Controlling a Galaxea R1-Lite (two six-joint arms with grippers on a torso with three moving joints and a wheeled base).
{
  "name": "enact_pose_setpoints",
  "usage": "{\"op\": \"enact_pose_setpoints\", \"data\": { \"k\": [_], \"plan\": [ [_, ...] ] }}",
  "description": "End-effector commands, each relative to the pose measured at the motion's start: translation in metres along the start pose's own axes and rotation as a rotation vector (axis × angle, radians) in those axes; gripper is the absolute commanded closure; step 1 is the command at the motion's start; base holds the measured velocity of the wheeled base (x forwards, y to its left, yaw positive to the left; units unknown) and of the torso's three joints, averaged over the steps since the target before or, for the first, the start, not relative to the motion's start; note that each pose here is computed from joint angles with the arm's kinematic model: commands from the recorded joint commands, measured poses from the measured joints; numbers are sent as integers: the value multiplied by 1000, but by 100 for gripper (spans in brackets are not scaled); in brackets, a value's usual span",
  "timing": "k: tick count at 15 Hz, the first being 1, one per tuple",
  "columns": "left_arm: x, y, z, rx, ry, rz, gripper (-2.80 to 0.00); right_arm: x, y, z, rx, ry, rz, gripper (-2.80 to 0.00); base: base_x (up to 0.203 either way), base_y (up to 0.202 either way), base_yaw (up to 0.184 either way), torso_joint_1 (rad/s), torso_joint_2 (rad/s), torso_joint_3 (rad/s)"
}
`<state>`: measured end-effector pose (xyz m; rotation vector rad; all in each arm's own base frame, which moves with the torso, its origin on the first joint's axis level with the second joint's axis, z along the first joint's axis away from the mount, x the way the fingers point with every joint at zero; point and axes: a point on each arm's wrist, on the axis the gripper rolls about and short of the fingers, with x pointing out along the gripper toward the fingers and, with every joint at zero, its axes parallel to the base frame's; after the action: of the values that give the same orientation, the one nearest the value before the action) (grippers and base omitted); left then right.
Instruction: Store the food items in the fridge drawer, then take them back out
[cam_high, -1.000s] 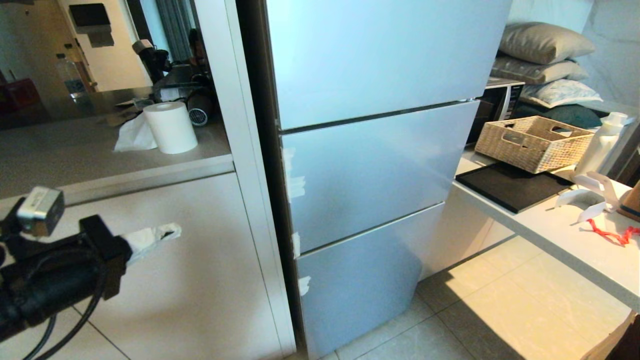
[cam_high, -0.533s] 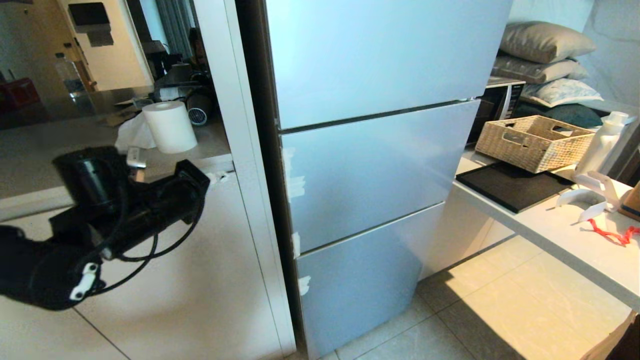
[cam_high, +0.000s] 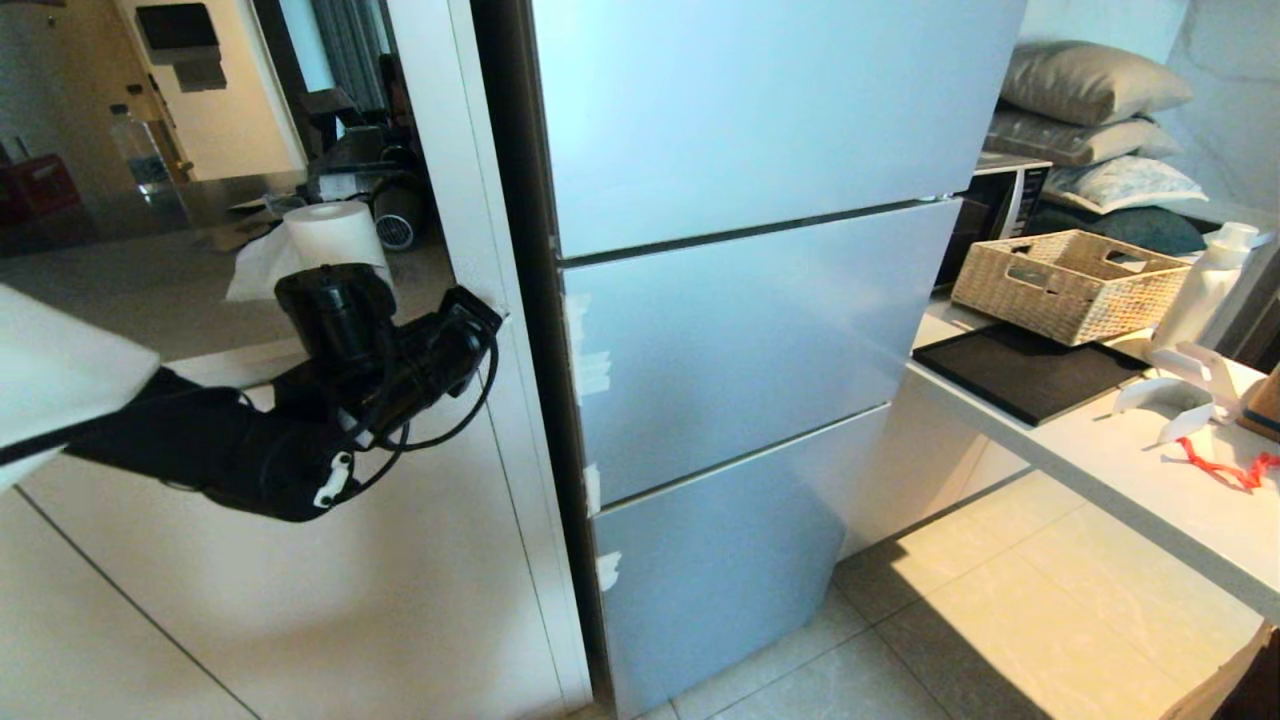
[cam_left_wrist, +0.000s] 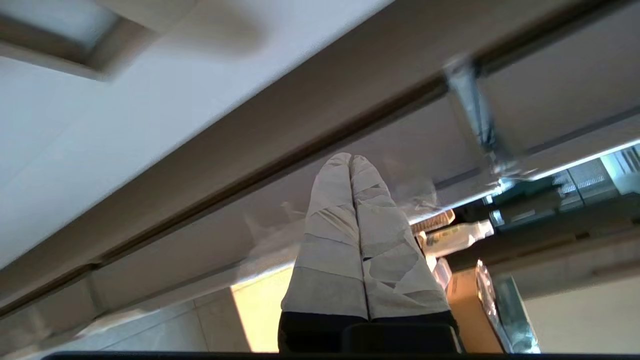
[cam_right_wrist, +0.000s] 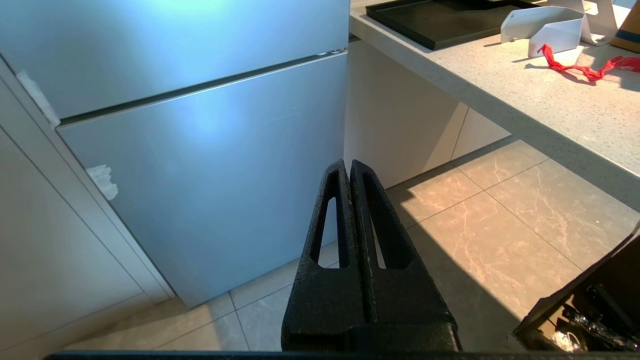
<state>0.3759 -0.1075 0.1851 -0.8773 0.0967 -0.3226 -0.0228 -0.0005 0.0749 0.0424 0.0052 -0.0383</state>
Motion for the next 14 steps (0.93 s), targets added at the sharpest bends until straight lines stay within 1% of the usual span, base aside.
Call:
{"op": "enact_pose_setpoints", "data": {
  "k": [1,4,7,11,14],
  "plan": [
    [17,4,-12,-3,13,-10,0,0,0,0,0,2,0,0,0,0,0,0,0,0],
    [23,0,-20,-4,23,-26,0,0,0,0,0,2,0,0,0,0,0,0,0,0],
    [33,-2,-22,-4,-1,-30,0,0,0,0,0,2,0,0,0,0,0,0,0,0],
    [40,-10,-32,-6,9,-59,0,0,0,0,0,2,0,0,0,0,0,0,0,0],
    [47,-16,-40,-10,-3,-68,0,0,0,0,0,2,0,0,0,0,0,0,0,0]
  ]
}}
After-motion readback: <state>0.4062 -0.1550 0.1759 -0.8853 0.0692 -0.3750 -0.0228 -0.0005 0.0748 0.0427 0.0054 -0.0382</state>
